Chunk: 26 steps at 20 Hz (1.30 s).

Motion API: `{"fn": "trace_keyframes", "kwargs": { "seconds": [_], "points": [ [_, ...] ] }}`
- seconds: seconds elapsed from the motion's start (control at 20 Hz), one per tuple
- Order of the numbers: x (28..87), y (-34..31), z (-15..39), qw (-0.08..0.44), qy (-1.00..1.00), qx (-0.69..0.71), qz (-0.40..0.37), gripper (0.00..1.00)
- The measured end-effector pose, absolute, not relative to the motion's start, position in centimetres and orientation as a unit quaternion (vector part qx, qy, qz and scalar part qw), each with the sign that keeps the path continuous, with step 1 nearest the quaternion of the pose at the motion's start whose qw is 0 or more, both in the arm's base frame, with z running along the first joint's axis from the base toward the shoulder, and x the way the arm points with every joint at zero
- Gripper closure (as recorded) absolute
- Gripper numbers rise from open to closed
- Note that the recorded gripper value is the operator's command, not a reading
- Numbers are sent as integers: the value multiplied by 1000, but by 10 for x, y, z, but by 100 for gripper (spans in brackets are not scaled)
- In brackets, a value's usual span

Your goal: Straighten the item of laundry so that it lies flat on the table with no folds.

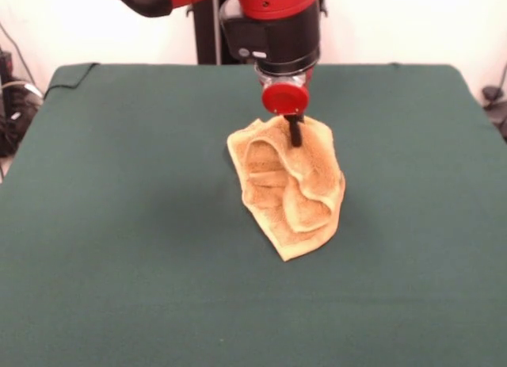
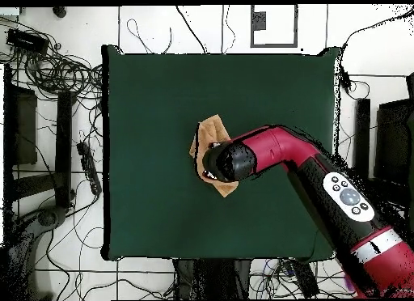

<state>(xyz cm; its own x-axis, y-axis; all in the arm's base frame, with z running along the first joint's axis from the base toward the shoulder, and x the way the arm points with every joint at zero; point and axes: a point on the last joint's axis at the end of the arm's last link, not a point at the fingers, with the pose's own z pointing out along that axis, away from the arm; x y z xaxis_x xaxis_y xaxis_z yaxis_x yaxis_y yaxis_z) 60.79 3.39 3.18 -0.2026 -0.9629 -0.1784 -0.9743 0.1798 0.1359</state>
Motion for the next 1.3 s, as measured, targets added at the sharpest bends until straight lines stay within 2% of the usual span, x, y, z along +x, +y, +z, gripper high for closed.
{"fn": "trace_keyframes", "kwargs": {
  "seconds": [0.85, 1.3],
  "points": [
    [605, 37, 25, 28, 768, -628, 122, 100],
    [624, 30, 59, 36, 774, -624, 102, 100]
  ]
}}
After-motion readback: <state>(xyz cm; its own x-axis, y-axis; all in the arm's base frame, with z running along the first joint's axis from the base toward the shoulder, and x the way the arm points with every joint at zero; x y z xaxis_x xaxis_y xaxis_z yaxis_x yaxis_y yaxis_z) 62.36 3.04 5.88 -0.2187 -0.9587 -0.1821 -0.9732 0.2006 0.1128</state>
